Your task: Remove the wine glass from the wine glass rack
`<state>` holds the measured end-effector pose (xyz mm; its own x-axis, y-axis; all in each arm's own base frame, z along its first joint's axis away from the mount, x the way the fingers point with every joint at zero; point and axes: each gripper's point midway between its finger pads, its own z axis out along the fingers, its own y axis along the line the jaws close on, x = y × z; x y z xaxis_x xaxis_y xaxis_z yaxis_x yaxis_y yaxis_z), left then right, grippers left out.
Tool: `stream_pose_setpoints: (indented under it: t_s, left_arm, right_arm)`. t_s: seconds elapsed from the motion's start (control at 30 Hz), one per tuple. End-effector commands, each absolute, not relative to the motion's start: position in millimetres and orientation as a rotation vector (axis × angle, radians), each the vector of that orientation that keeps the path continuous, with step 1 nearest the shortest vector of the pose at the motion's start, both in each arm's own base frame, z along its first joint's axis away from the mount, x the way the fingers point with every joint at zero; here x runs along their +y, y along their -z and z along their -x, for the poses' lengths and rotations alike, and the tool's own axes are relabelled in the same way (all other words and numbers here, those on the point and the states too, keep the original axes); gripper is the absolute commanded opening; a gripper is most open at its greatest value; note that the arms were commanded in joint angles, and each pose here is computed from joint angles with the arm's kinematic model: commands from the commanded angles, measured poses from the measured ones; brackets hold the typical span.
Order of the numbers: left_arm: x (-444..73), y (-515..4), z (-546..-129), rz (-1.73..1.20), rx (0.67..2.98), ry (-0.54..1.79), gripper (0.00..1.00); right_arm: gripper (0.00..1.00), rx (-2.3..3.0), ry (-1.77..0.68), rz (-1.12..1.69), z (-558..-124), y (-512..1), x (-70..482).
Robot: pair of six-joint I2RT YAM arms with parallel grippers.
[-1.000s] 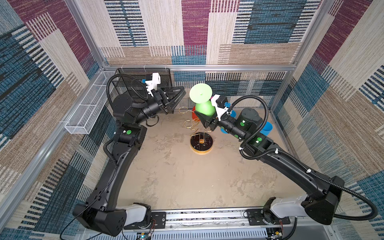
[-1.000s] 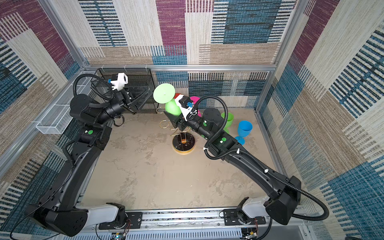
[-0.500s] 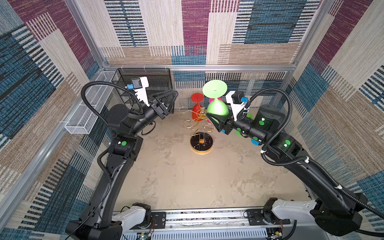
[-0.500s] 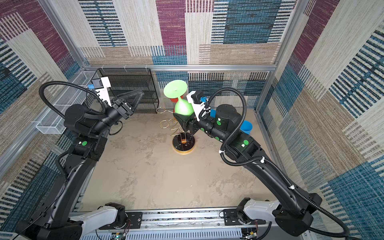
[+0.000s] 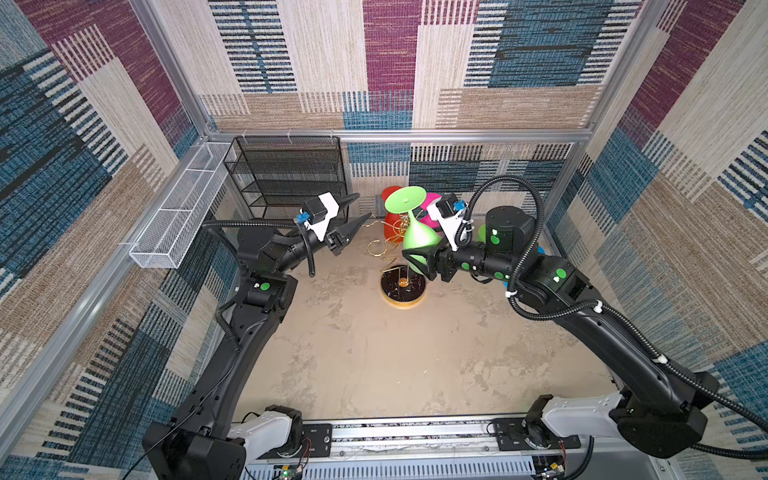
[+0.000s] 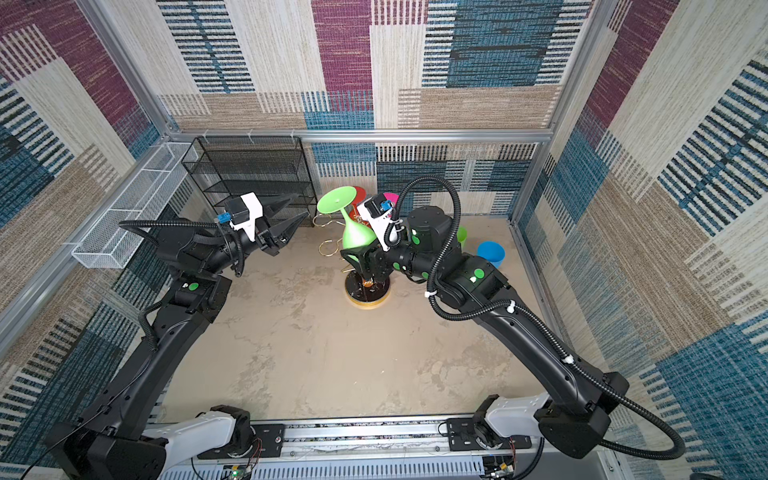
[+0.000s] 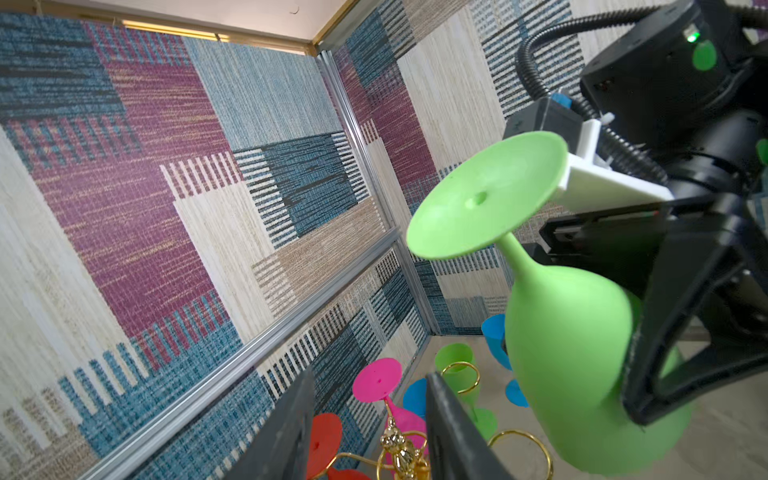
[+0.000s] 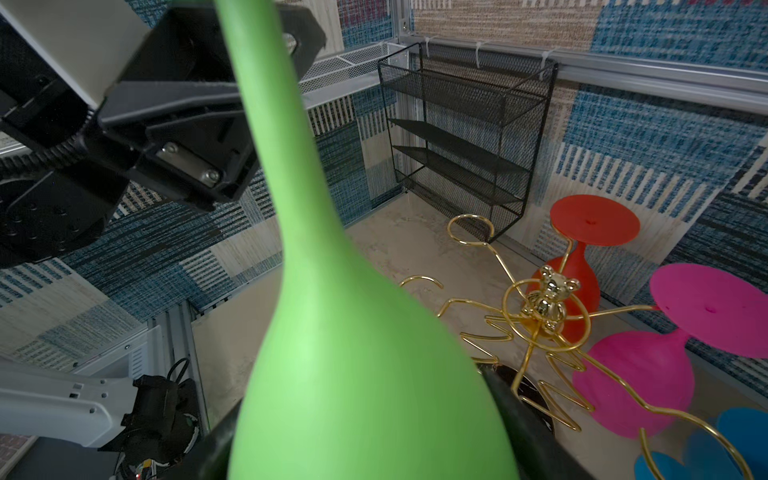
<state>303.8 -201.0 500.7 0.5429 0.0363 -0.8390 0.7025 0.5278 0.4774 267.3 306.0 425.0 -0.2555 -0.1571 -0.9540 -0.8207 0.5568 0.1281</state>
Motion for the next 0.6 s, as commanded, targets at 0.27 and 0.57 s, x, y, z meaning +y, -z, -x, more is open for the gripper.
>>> stream_pose_setpoints:
  t_s: [0.27, 0.57]
  left_arm:
    - [-211, -496, -294, -1.093, 0.743, 0.360, 0.46]
    - [-215, -485, -290, -1.142, 0.716, 0.364, 0.45]
  right_arm:
    - [0.38, 1.765, -0.899, 0.886, -267, -409, 331]
    - [0.37, 1.763, -0.946, 0.901, -272, -402, 344]
